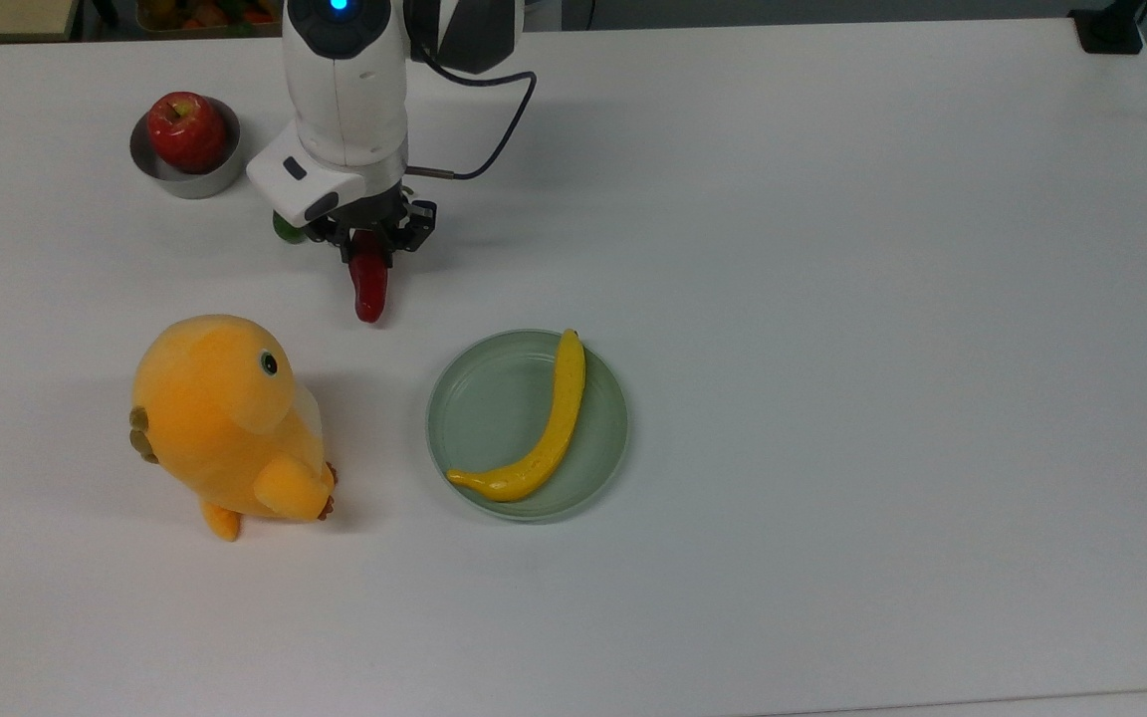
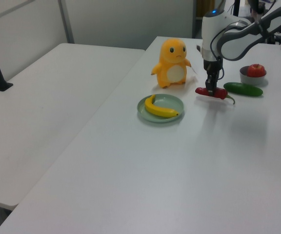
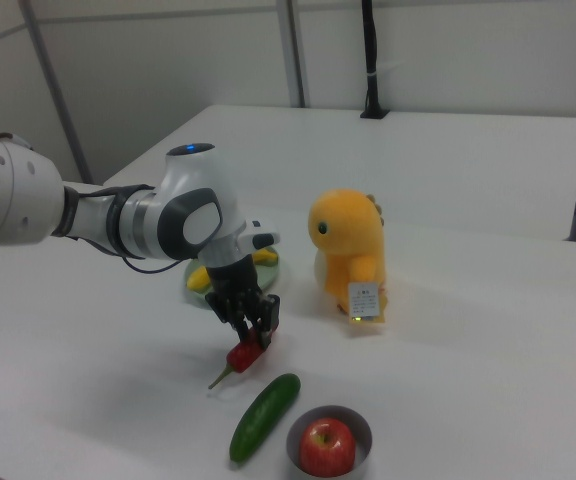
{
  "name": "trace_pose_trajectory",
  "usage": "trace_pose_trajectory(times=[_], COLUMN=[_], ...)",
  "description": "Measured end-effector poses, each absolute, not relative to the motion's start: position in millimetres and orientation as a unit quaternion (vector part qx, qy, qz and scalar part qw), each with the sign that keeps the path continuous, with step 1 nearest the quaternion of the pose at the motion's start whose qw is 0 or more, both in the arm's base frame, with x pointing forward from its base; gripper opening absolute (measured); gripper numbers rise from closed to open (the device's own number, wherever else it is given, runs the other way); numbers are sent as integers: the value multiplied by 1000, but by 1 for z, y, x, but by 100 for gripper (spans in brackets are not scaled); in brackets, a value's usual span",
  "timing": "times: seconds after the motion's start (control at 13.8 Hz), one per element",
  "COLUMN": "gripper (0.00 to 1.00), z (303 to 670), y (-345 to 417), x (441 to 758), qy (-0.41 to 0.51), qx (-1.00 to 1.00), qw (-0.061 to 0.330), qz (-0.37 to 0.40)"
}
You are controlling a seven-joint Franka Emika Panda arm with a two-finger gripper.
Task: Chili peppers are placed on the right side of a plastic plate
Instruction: 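Lift the red chili pepper off the table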
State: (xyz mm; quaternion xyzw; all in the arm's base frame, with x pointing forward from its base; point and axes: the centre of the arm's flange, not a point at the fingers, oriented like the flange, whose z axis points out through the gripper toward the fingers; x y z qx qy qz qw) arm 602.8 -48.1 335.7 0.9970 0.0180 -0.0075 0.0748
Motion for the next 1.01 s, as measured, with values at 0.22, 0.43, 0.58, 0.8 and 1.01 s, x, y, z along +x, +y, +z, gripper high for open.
trace_pose_trajectory(times=[0.22, 0.43, 0.58, 0.8, 1.01], gripper=[41, 41, 41, 41, 41], z=[351, 366, 373, 381, 393], y=[-48, -48, -48, -38, -23], x=[603, 607, 608, 611, 618], qy=[17, 16, 16, 23, 27], qx=[997, 997, 997, 996, 996], qw=[76, 76, 77, 76, 75], qz=[6, 20, 26, 35, 52])
